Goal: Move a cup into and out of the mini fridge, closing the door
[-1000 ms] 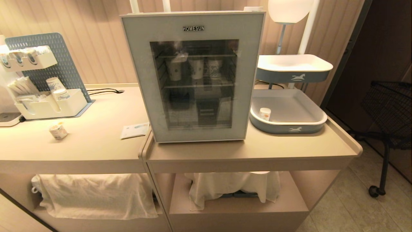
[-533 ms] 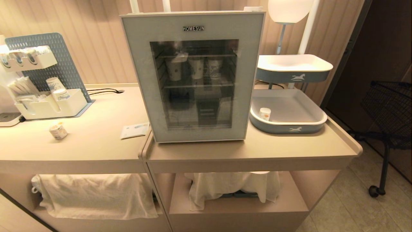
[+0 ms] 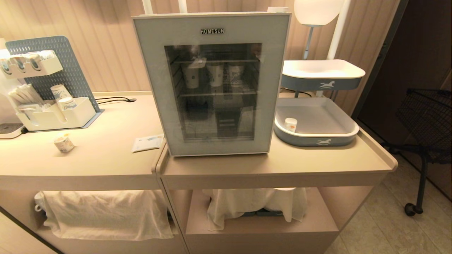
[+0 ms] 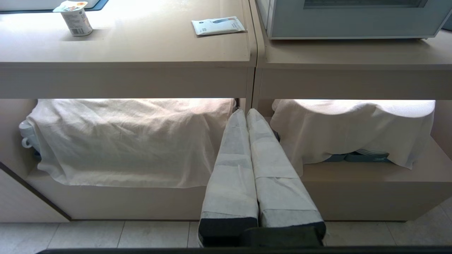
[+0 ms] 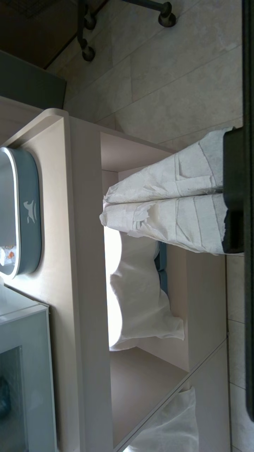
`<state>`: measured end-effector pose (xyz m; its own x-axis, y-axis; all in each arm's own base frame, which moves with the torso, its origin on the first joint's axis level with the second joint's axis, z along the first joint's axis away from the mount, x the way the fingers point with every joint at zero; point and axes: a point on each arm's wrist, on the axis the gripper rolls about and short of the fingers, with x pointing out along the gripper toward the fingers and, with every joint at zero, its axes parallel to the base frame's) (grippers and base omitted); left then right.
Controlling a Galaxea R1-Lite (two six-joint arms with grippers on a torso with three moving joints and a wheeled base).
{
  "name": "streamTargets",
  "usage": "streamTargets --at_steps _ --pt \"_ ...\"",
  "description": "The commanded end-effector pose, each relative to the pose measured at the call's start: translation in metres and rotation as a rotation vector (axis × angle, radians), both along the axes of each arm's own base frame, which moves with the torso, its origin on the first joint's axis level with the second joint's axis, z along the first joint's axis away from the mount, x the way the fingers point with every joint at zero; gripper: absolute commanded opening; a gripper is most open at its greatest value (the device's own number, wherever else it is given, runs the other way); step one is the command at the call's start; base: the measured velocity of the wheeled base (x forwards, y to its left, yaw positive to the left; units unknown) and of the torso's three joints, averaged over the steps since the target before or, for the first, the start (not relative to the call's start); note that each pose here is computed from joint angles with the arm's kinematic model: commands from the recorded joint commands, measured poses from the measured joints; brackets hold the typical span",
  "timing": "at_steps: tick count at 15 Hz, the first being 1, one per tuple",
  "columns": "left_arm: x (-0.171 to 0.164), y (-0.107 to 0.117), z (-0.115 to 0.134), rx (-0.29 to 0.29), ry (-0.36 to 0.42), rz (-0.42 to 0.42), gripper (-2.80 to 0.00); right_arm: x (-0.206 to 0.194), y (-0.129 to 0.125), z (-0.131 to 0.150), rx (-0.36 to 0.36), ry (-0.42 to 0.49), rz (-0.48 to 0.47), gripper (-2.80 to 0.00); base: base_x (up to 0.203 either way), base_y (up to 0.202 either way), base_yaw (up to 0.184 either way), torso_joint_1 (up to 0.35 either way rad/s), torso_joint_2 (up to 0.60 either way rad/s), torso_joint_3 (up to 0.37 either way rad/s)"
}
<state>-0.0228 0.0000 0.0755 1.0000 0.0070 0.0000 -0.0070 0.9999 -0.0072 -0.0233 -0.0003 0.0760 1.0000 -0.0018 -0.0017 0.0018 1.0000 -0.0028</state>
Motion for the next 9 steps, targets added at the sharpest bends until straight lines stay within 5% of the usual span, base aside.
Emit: streamTargets --at_steps 1,9 --pt "0.0001 0.0000 -0.0004 0.000 0.002 0.000 -2.80 0.0001 0.0000 0.0000 0.000 0.001 0.000 -2.80 0.000 0.000 0.000 0.000 0.00 0.000" --pt "0.0001 0.0000 -0.0004 0.000 0.002 0.001 -2.80 0.0001 0.0000 0.0000 0.000 0.001 0.000 -2.80 0.000 0.000 0.000 0.000 0.00 0.000"
